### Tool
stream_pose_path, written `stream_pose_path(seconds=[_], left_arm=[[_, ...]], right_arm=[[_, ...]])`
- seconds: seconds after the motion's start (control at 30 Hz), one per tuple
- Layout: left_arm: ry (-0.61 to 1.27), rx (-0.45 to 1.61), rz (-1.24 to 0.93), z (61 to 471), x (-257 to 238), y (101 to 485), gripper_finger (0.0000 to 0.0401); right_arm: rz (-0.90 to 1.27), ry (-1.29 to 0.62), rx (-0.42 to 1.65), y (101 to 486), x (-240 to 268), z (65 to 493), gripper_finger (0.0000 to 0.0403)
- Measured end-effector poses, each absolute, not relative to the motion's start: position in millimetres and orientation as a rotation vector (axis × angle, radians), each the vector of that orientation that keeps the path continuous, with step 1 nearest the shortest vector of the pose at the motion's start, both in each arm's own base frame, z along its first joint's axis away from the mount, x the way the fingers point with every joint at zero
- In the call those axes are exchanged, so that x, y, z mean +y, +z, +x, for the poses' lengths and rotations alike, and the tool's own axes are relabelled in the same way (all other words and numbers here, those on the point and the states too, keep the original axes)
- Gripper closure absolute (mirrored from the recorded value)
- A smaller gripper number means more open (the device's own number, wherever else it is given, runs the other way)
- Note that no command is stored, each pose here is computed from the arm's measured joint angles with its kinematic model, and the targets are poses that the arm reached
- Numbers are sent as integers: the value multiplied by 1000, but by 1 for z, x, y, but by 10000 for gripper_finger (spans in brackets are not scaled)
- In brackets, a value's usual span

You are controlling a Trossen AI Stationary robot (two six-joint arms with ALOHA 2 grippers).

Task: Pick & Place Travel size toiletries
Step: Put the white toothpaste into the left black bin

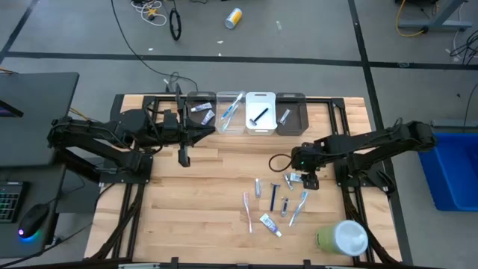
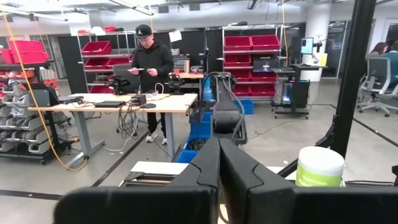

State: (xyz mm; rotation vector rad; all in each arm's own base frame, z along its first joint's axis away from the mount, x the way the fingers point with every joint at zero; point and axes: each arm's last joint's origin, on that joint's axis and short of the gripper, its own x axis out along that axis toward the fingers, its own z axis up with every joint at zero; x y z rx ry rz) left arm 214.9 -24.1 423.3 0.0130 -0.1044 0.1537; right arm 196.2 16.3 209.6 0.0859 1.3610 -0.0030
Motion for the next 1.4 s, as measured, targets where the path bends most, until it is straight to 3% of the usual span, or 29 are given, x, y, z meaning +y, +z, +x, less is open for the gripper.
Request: stream_pose_path(seconds=[0.33,0.77,1.2,1.4], left_arm=[[154,-104,13,215,-24,423,380],[153,-105,15,215,-24,423,389],[153,-104,24,215,-24,423,381],[155,-103,41,215,-24,423,381]], right_arm=[[92,-28,1477,186,18,210,159],[113,-75,1604,152,19,225,136],[145,-79,1646,132,19,216,160],[143,-81,1643,136,19,215,198]])
